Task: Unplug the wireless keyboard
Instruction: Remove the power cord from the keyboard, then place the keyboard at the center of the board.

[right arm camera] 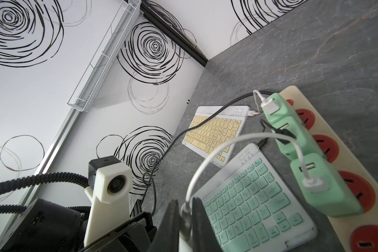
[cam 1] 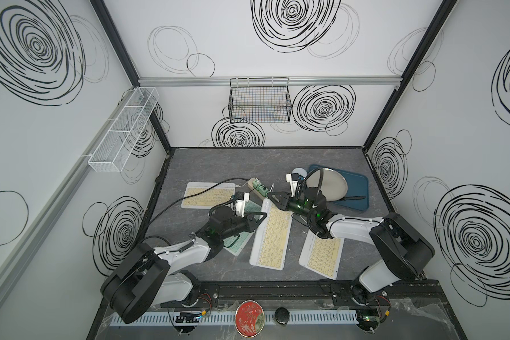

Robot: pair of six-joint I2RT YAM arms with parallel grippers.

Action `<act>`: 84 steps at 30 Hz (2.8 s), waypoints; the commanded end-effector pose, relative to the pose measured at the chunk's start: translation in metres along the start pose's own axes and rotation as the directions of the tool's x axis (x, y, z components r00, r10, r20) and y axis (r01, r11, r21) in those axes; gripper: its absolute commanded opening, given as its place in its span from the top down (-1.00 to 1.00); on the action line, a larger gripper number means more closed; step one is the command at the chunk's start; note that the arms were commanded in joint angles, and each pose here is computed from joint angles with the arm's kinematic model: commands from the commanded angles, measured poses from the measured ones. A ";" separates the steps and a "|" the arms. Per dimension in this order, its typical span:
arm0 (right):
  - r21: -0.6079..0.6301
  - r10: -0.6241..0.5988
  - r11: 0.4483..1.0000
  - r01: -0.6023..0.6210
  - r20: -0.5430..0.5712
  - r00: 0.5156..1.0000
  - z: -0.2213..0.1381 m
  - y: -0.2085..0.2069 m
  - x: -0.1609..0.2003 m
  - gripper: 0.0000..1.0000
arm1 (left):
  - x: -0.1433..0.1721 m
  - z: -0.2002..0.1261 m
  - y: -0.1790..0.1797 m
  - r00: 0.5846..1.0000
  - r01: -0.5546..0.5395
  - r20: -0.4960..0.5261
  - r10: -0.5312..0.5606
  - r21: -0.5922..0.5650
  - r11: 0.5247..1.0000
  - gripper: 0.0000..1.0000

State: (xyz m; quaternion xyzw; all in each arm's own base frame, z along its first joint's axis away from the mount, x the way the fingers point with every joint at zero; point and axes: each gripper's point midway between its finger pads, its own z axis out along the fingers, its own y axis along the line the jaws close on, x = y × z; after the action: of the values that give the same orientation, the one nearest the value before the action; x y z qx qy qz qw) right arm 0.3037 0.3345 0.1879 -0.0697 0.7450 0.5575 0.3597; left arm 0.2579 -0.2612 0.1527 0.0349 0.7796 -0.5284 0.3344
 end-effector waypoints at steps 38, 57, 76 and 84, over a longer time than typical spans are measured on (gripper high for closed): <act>0.080 -0.063 0.995 0.052 0.147 0.987 -0.011 -0.029 -0.067 1.00 | 0.010 0.000 -0.011 0.999 -0.030 -0.029 0.032 0.065 0.997 1.00; 0.123 -0.072 0.991 0.058 0.113 0.991 -0.014 -0.024 -0.051 0.99 | 0.011 0.012 0.021 0.999 0.043 0.006 -0.043 -0.041 0.998 1.00; 0.158 -0.057 0.986 0.044 0.078 0.995 -0.017 -0.030 -0.034 0.92 | 0.032 0.057 0.063 0.970 0.242 0.027 -0.241 -0.090 0.966 1.00; 0.157 -0.047 0.987 0.034 0.079 0.996 -0.016 -0.031 -0.033 0.92 | 0.050 0.051 0.078 0.974 0.225 0.042 -0.221 -0.206 0.952 1.00</act>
State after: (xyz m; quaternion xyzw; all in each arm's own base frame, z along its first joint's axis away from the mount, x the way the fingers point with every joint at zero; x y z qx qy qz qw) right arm 0.3382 0.3002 0.1819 -0.0338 0.7733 0.4912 0.3995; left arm 0.2728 -0.2953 0.0641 -0.0886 0.8119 -0.5173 0.2556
